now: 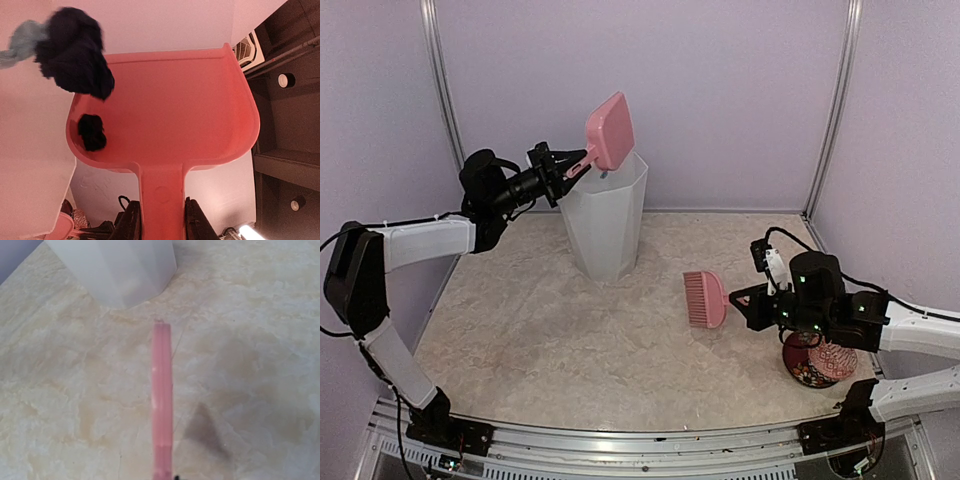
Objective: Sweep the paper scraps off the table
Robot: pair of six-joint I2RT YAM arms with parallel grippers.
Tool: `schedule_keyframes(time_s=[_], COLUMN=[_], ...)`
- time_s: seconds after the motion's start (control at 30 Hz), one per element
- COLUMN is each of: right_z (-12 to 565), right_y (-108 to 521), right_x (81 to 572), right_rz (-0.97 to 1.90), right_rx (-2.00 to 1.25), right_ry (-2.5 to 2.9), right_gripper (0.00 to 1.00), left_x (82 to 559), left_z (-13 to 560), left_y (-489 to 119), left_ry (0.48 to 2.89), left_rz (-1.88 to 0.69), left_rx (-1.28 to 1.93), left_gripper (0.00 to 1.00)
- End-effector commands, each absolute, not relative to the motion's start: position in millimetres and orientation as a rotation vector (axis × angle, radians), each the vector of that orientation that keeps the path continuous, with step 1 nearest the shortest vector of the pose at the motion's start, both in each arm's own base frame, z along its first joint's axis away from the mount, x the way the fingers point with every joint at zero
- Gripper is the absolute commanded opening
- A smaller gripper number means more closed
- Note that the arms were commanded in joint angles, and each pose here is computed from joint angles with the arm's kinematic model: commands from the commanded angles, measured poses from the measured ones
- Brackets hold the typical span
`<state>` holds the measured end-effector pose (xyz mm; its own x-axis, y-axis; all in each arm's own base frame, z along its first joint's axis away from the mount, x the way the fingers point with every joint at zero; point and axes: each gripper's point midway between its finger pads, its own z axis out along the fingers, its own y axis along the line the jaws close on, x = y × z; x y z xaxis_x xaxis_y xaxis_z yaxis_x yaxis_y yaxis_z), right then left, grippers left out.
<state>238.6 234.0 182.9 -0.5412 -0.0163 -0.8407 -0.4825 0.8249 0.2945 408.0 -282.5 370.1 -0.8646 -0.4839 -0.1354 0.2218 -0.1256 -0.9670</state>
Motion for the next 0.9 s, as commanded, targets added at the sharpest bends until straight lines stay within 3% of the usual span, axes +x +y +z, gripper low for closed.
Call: schedule_keyframes(time_s=[0.0, 0.53, 0.7, 0.8, 0.87], right_z=[192, 195, 255, 260, 258], right_y=[233, 230, 257, 229, 210], right_x=[241, 243, 245, 271, 290], right_rz=[0.651, 0.641, 0.781, 0.540, 0.524], right_rx=[-0.353, -0.333, -0.417, -0.344, -0.291], right_ry=[2.023, 2.016, 1.861, 1.852, 1.878], right_gripper=[0.00, 0.00, 0.00, 0.00, 0.00], left_x=[403, 404, 395, 395, 382], left_z=[410, 411, 415, 403, 408], left_y=[-275, -287, -278, -266, -277], left_ry=[1.463, 1.416, 1.484, 1.499, 1.489], left_rz=[-2.146, -2.193, -2.049, -2.023, -2.088], left_rx=[-0.291, -0.311, -0.233, -0.290, -0.223], left_gripper=[0.00, 0.00, 0.00, 0.00, 0.00])
